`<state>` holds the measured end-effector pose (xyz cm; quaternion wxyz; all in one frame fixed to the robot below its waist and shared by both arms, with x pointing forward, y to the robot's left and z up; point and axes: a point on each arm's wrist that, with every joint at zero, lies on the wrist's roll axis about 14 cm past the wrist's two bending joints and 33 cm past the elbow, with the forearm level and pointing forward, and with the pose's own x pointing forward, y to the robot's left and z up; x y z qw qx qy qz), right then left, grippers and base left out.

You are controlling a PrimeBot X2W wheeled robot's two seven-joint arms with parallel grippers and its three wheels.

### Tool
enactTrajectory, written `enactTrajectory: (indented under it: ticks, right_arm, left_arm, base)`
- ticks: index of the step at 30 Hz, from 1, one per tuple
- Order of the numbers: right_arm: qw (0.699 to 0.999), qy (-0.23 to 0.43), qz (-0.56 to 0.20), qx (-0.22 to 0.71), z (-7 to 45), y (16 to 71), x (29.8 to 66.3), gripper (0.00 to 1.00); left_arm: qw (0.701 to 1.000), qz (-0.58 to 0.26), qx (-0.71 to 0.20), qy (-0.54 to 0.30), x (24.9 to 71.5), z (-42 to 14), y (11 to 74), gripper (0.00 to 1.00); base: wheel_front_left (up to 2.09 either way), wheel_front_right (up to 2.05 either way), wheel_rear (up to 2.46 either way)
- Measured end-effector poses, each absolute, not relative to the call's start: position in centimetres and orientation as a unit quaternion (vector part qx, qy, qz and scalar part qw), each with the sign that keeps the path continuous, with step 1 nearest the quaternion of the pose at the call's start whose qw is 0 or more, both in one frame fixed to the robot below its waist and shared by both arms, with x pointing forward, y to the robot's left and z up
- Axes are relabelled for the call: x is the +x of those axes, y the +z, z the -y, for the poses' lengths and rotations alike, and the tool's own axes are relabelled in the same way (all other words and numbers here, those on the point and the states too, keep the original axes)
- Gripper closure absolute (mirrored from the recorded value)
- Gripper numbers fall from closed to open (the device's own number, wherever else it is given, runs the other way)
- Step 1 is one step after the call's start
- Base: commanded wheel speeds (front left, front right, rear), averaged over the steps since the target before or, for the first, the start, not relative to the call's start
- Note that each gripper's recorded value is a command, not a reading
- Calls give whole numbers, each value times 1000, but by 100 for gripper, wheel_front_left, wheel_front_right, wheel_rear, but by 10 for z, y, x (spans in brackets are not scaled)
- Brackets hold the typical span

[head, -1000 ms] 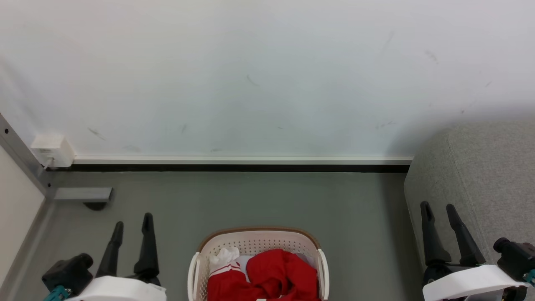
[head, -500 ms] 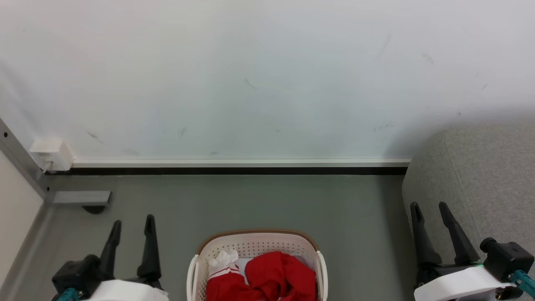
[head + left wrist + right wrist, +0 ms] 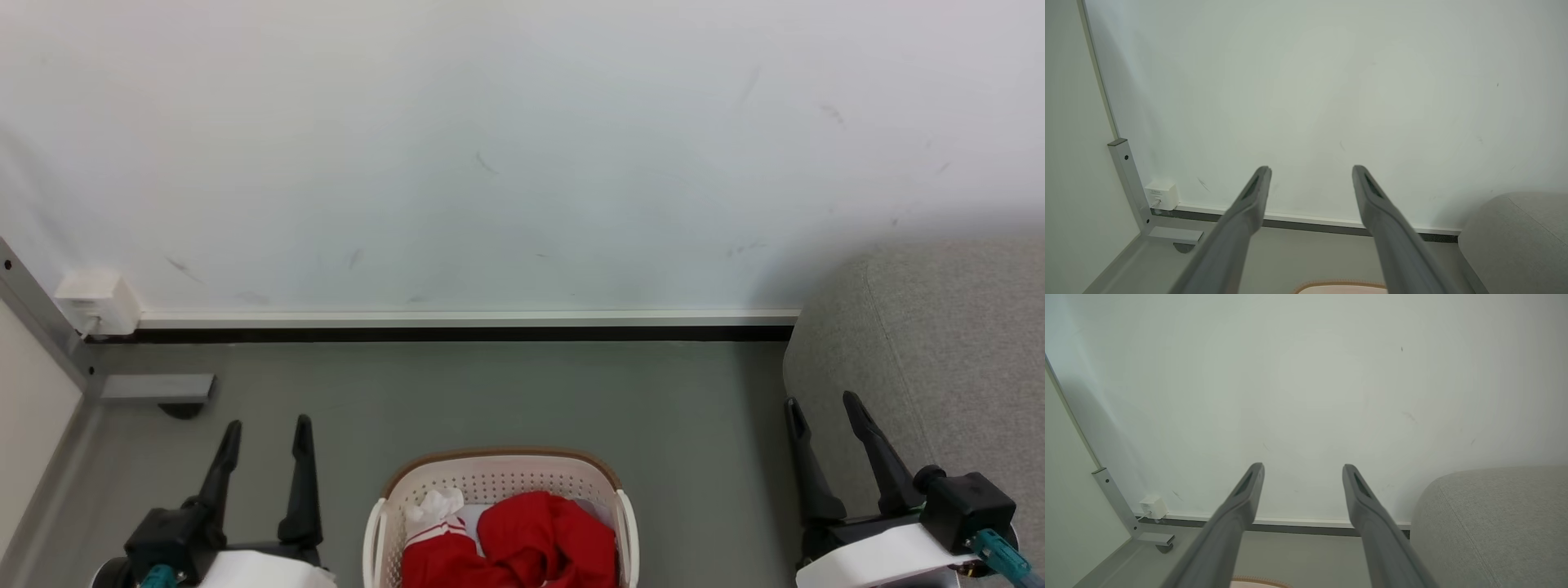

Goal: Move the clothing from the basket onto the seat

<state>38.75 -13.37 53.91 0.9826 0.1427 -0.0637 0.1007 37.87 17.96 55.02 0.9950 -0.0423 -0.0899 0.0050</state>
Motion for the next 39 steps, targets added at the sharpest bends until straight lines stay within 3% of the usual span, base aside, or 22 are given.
enactTrajectory:
  ticks: [26,39]
  right_arm:
    - [985,120,104,74,124,556,387,0]
    - [984,119,103,77,125,556,387,0]
  left_arm:
    - [990,135,43,-3,376,-174,567,0]
    - [990,133,37,-3,377,-174,567,0]
  base:
    - [0,0,0]
    - [0,0,0]
